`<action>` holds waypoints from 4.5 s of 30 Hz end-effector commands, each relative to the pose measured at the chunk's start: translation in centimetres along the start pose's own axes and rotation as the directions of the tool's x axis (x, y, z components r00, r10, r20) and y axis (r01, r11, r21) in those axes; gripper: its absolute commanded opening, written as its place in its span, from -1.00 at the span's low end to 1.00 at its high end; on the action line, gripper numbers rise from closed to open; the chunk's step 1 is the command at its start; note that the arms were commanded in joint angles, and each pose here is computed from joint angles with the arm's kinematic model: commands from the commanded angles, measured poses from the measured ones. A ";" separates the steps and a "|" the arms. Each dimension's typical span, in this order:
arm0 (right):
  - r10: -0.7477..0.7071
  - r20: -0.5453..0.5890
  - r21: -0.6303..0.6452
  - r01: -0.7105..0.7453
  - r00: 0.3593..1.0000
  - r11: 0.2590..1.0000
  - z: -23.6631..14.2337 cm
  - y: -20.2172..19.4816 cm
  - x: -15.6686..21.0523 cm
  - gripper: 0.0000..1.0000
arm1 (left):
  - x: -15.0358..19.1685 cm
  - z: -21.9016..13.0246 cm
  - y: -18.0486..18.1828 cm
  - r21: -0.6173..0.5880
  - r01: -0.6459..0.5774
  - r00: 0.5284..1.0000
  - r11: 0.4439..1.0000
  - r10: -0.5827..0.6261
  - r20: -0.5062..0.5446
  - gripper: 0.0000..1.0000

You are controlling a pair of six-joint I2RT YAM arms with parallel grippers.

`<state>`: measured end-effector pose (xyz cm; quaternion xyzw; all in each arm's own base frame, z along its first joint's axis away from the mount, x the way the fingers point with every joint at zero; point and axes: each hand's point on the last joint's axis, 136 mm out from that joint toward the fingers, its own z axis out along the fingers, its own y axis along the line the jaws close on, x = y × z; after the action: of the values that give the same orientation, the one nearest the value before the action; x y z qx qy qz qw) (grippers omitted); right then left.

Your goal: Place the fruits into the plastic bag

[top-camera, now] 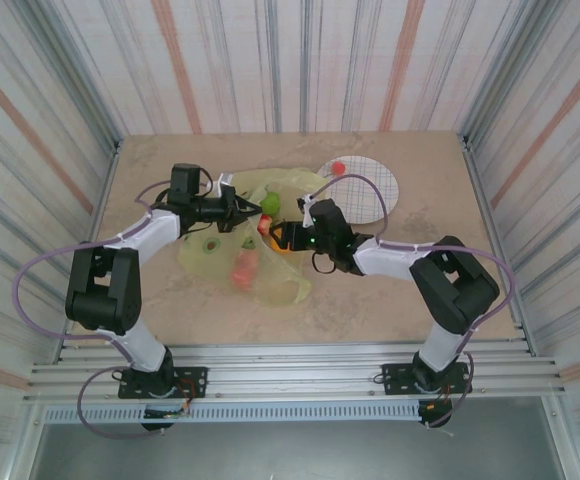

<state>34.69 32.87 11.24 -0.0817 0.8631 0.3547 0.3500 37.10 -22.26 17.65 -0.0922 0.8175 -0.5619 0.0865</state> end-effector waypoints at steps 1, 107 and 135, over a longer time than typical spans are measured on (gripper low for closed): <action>-0.067 0.013 0.054 0.067 0.998 0.996 -1.8 -0.5 -0.6 0.60 | 0.3 -0.7 -0.8 0.027 -0.008 1.000 1.000 0.008 -0.006 -1.00; 0.137 0.188 -0.207 -0.097 0.973 0.974 -7.6 7.6 -13.6 -1.00 | -3.8 -9.2 -4.8 0.061 -0.144 0.954 0.988 0.123 0.273 -1.00; 0.221 0.033 0.048 -0.223 0.975 0.974 -2.0 -4.7 -6.2 -0.61 | -4.6 -10.9 -4.8 0.058 -0.147 0.934 0.987 0.119 0.338 -1.00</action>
<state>39.85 27.87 13.29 0.0287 0.8735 0.3692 0.3161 39.13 -13.02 26.19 -0.1255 0.7695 -0.5657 0.2685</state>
